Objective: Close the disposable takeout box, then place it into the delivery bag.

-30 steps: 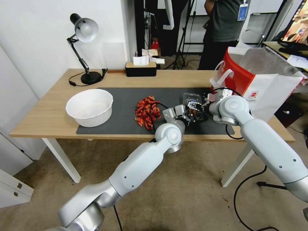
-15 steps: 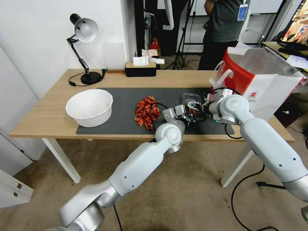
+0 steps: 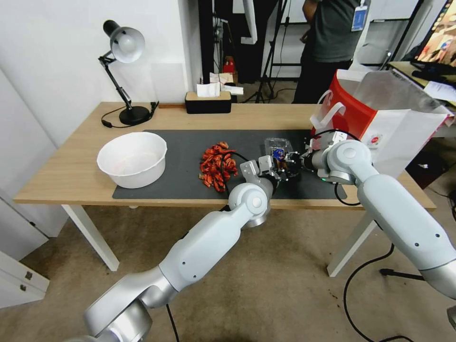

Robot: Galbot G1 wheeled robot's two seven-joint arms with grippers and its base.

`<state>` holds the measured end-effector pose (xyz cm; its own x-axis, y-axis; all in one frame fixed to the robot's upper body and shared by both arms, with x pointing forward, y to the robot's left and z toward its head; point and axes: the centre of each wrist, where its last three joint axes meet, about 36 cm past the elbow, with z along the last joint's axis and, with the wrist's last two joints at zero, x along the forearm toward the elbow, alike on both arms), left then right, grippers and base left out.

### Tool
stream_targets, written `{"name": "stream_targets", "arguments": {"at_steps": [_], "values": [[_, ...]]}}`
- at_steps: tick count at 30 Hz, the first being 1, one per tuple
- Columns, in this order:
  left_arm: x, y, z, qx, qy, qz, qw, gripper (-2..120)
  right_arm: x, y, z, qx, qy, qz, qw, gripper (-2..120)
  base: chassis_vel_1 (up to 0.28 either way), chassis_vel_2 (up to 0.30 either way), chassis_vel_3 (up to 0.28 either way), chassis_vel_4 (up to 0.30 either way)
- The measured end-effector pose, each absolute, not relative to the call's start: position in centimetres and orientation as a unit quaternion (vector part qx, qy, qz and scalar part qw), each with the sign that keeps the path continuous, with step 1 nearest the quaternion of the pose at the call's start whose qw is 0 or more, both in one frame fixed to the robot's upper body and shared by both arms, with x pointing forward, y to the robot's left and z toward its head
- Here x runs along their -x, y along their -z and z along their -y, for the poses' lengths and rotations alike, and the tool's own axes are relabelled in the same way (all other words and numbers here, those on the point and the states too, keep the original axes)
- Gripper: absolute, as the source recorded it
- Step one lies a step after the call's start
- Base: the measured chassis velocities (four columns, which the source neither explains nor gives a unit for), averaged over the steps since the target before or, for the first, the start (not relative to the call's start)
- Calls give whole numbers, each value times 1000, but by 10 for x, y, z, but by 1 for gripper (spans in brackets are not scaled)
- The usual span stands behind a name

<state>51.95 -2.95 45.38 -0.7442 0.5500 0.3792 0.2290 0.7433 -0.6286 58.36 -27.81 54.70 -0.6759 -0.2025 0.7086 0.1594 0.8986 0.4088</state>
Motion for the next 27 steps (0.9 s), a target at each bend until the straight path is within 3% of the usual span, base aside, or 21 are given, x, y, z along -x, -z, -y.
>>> {"name": "stream_targets", "arguments": {"at_steps": [3,5,8,27], "values": [[-519,-454,29,219,-284,890,283,0,-584,-547,278,-10,225,887,403,16,0,0,0,0],[-520,-454,29,218,-283,890,282,0,-582,-547,279,-9,225,887,403,3,0,0,0,0],[-520,-455,29,219,-283,890,282,0,-581,-546,280,-8,226,887,403,0,0,0,0,0],[-509,-458,-11,214,-274,903,252,0,-573,-551,289,-2,226,891,393,0,0,0,0,0]]}}
